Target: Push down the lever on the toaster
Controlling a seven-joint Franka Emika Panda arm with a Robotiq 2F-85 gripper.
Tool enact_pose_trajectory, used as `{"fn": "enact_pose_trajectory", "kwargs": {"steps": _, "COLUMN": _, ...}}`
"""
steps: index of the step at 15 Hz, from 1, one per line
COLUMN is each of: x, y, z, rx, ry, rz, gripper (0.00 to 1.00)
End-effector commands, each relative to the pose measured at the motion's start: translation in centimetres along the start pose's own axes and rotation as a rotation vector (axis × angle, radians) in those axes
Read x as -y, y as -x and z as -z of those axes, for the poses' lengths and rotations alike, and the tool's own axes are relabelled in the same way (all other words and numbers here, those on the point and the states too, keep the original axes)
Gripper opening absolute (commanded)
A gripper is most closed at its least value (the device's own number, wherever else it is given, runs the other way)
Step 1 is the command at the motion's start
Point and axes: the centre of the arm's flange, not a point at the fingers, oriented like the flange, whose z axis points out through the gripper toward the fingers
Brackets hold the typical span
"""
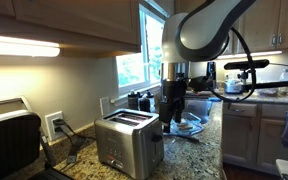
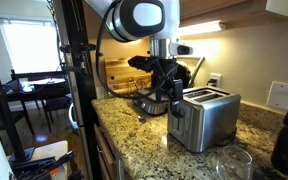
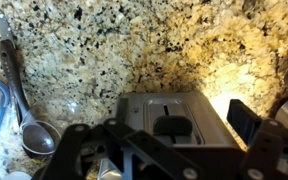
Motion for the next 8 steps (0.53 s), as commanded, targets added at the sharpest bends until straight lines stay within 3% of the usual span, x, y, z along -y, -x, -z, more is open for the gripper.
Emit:
{"fn": "enact_pose_trajectory", "kwargs": {"steps": 1, "x": 0.0, "y": 0.0, "z": 0.0, "rx": 0.0, "ry": 0.0, "rz": 0.002, "gripper": 1.0}}
{"fn": "enact_pose_trajectory", "kwargs": {"steps": 8, "x": 0.54, "y": -0.17, "z": -0.03, "rx": -0.006, "ry": 0.0, "rz": 0.003, "gripper": 1.0}}
